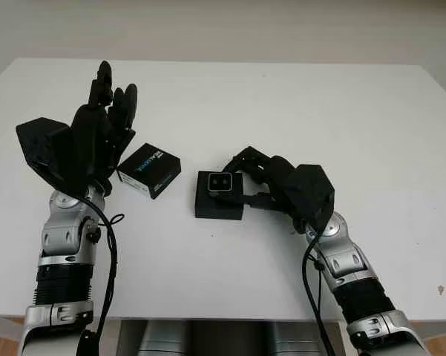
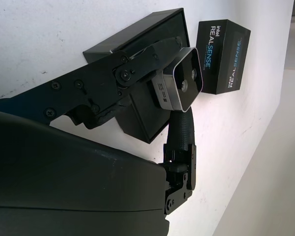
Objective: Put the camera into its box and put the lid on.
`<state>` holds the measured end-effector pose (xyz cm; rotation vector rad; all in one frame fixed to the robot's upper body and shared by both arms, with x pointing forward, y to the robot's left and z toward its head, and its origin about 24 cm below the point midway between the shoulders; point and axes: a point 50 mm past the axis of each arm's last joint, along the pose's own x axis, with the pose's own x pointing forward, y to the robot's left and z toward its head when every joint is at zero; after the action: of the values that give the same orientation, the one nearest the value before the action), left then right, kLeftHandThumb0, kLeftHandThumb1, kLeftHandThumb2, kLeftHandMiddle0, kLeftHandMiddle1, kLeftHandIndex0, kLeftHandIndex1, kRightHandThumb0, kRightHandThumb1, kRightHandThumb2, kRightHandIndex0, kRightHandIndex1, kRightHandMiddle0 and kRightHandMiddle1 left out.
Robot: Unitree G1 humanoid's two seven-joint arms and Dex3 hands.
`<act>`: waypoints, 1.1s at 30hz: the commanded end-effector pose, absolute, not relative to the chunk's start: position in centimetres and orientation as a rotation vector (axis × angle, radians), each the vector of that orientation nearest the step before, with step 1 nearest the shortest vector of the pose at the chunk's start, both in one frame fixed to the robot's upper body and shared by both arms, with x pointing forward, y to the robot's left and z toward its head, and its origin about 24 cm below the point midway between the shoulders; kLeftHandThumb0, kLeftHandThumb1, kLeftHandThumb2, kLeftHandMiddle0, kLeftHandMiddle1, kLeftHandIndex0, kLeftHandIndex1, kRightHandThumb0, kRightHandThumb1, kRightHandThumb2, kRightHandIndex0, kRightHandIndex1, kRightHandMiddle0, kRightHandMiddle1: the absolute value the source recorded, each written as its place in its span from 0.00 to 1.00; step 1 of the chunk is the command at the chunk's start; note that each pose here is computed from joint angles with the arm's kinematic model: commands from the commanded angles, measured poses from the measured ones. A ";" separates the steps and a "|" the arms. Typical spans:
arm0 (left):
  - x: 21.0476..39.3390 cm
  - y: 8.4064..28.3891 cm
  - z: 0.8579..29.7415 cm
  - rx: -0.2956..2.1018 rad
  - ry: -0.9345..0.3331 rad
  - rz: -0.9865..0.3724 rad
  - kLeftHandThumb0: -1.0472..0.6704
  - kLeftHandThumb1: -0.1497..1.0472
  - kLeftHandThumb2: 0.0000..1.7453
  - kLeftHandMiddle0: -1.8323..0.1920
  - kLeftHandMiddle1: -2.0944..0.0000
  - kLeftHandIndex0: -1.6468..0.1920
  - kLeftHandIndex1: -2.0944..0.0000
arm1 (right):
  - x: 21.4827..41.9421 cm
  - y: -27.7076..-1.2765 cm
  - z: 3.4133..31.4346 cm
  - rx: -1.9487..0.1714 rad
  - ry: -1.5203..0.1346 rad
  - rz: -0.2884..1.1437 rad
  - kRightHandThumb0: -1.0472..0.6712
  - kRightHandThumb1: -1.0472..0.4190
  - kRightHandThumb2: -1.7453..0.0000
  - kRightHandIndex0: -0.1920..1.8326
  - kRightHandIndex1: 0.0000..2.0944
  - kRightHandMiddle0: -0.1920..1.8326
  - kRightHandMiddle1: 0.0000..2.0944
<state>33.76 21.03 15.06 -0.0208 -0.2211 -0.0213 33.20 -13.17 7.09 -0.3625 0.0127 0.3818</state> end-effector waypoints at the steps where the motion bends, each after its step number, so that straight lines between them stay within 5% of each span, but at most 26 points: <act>1: 33.6 21.1 15.4 -0.003 -0.234 -0.024 0.24 1.00 0.25 0.98 0.98 0.98 0.98 | 33.6 -12.8 7.8 -0.364 -0.012 0.385 0.37 0.08 0.97 0.20 0.03 0.24 0.83; 33: 33.6 21.1 15.5 0.003 -0.234 -0.020 0.24 1.00 0.25 0.97 0.97 0.98 0.97 | 33.7 -13.0 7.7 -0.391 -0.007 0.391 0.36 0.08 0.97 0.20 0.03 0.24 0.85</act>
<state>33.65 21.12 15.10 -0.0054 -0.2189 -0.0191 33.44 -12.90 7.07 -0.3806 0.0179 0.3904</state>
